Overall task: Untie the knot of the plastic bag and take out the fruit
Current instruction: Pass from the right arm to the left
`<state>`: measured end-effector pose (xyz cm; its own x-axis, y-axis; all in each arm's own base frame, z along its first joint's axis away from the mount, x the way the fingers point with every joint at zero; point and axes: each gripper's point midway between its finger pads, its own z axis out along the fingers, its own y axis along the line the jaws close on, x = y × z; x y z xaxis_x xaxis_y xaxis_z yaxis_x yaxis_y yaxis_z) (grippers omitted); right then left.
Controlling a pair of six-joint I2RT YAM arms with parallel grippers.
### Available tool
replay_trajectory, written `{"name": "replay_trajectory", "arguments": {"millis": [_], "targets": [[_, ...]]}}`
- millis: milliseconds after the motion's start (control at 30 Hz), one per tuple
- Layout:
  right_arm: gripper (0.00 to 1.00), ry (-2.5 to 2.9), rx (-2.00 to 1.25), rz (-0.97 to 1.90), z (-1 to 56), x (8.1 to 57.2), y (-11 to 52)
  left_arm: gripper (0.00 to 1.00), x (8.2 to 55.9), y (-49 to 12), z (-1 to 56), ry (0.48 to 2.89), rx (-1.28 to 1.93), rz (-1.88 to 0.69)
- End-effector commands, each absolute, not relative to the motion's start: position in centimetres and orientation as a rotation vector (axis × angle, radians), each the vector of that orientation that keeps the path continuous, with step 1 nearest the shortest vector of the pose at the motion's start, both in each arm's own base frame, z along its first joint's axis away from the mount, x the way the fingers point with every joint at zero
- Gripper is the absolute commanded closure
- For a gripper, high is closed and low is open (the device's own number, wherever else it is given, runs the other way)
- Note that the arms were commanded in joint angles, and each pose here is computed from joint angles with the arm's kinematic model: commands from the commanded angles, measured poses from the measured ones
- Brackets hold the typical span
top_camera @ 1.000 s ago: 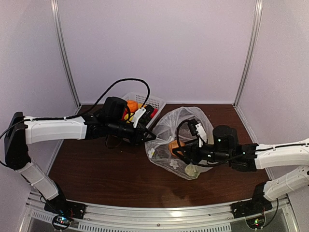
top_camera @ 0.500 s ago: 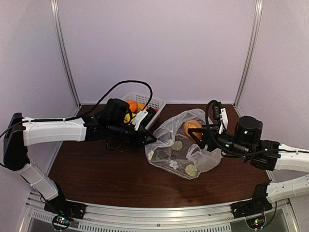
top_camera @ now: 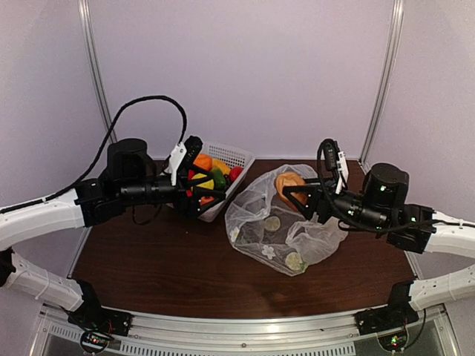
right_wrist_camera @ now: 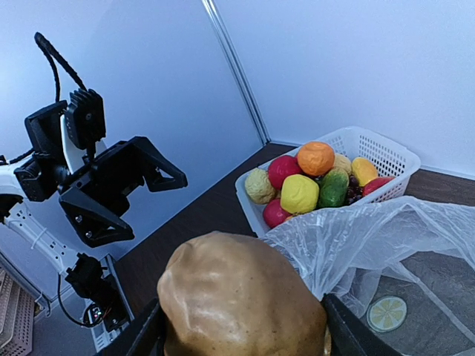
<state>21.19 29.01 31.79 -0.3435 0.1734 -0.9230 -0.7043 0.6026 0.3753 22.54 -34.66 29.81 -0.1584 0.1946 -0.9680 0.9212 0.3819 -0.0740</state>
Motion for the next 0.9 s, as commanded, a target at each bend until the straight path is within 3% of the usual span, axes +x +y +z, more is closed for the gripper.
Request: {"name": "replay_trajectory", "arguments": {"millis": [0, 333, 867], "targets": [[0.41, 1.632, -0.560, 1.062, 33.9, 19.5, 31.3, 0.18, 20.0, -34.6, 32.9, 1.386, 1.095, -0.948], [0.41, 1.633, -0.773, 1.273, 34.6, 16.3, 37.4, 0.17, 16.5, -35.8, 32.7, 1.260, 1.254, -0.990], [0.41, 1.702, -0.861, 1.311, 32.5, 15.1, 41.2, 0.13, 14.7, -37.5, 30.6, 1.261, 1.369, -0.947]]}}
